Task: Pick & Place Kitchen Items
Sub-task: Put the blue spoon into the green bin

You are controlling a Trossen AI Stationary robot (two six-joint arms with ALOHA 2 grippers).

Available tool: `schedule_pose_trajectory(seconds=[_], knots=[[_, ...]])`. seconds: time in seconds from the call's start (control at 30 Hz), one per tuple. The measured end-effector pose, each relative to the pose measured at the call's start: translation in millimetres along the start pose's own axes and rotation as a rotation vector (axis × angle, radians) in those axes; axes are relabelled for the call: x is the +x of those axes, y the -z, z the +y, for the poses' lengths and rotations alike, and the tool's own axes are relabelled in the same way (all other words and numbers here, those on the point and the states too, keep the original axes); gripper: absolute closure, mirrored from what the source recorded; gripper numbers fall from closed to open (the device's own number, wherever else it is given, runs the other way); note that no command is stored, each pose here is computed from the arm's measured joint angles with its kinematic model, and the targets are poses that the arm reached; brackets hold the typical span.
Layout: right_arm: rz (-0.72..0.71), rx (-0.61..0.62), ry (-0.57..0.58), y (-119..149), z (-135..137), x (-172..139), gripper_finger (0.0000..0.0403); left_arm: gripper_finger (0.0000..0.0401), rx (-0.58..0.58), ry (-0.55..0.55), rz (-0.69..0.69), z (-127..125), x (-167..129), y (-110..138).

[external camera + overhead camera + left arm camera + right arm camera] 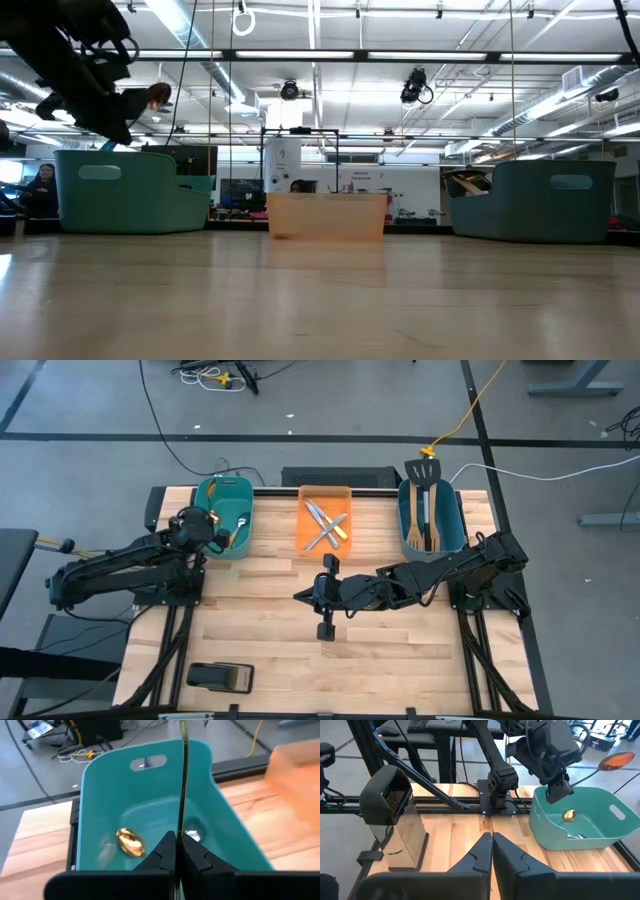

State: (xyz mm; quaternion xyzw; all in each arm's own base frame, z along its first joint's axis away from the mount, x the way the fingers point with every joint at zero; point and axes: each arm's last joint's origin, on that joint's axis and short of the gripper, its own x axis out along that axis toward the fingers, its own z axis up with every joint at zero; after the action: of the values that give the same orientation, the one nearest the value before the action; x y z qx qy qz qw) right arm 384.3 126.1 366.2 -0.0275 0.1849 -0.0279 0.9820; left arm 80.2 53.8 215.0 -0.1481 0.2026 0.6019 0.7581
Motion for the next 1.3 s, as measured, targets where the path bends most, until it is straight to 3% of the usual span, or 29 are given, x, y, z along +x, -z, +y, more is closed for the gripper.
schedule_pose_trajectory(seconds=[0.43, 1.3], knots=[[0.027, -0.011, 0.003, 3, 0, 0, 0.0382, 0.039, 0.074, -0.102, 0.097, -11, 19, 5], [0.033, -0.009, 0.003, 3, 0, 0, 0.0382, 0.0371, 0.073, -0.094, 0.109, -13, 20, 5]])
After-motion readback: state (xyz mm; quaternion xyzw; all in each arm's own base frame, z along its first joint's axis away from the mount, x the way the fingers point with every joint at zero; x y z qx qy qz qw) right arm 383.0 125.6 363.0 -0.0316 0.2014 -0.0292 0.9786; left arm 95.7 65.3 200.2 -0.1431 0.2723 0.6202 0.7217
